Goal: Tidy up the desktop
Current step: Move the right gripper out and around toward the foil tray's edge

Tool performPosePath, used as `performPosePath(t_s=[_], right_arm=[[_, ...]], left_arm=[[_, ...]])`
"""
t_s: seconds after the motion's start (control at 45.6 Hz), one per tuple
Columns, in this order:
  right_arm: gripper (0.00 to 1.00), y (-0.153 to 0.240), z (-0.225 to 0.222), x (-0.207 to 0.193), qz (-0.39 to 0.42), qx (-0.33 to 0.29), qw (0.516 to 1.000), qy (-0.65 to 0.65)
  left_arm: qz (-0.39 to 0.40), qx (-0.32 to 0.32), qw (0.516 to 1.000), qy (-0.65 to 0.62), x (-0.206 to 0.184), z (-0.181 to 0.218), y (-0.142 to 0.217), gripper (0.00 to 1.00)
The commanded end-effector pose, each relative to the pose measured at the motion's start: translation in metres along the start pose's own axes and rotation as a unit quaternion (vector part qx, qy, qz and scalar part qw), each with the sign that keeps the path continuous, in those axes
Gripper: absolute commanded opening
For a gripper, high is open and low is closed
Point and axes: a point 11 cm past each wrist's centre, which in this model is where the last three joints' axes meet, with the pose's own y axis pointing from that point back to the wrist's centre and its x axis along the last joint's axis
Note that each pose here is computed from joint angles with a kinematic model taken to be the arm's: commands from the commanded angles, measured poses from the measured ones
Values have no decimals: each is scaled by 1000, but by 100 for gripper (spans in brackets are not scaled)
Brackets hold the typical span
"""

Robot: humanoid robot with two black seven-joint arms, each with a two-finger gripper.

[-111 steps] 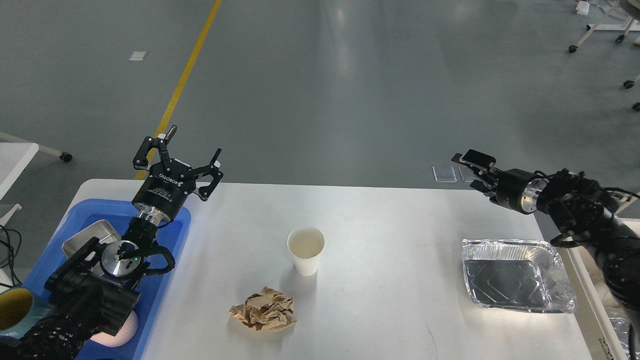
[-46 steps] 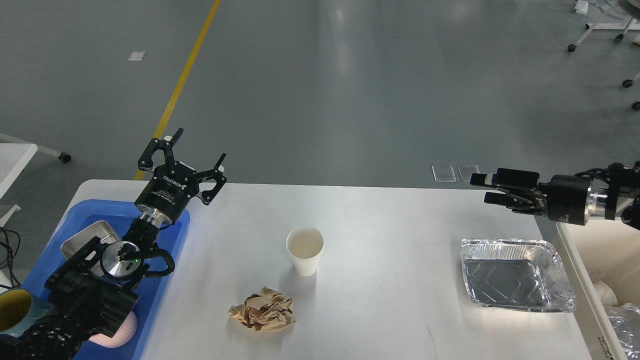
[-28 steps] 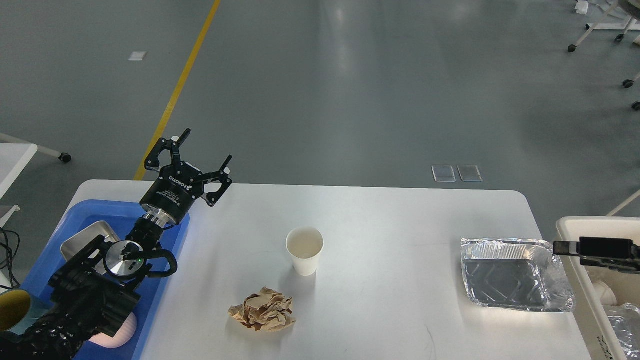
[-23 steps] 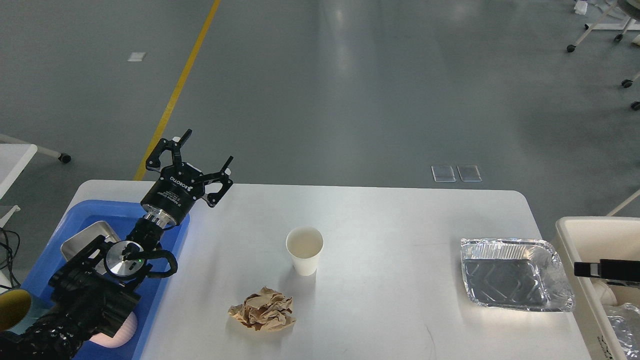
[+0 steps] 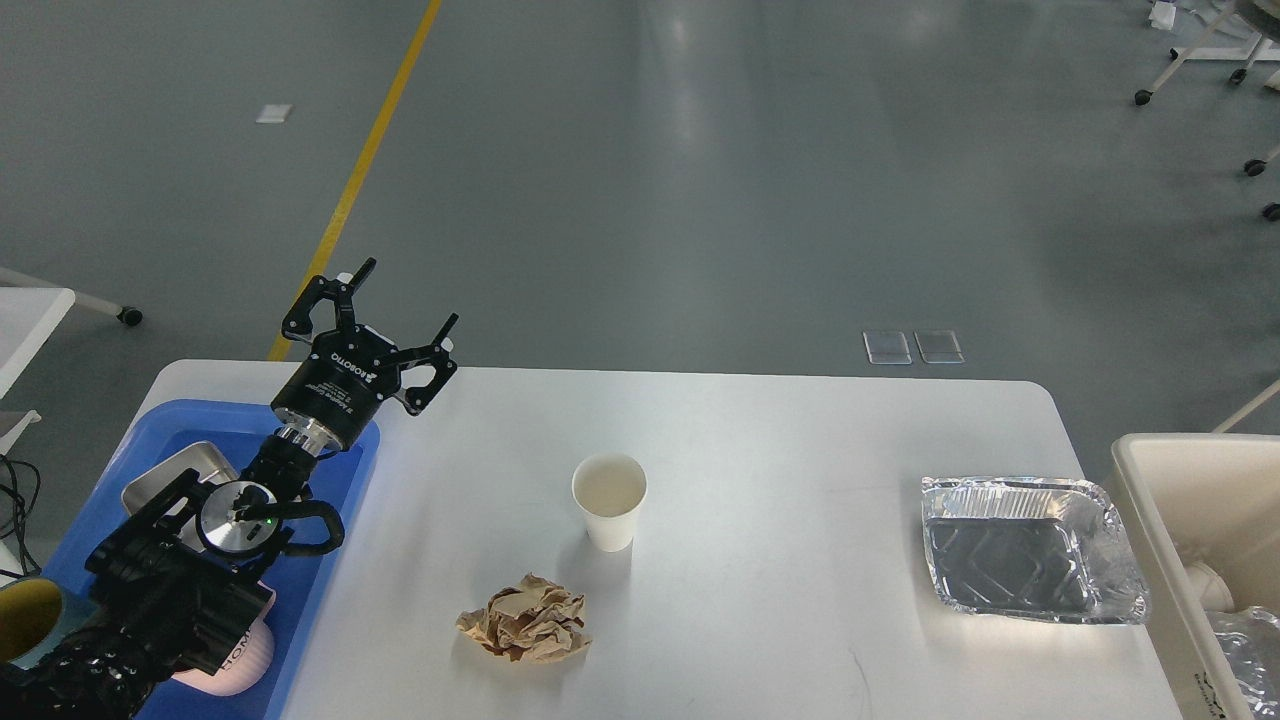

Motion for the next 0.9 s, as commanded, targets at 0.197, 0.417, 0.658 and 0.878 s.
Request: performPosePath(t_s=[0.197, 0.417, 0.658, 0.878], right_arm=[[100, -9, 0, 17, 65, 7, 997, 31], [100, -33, -6, 11, 55, 28, 998, 4], [100, -81, 3, -8, -6, 28, 1000, 4], [100, -127, 26, -1, -23, -1, 999, 28]], left_arm=[[2, 8, 1000, -5, 2, -3, 2, 97], [5, 6, 1000, -7, 3, -1, 3, 97], [6, 5, 1000, -10, 3, 2, 2, 97], [9, 7, 1000, -13, 4, 5, 4, 97]])
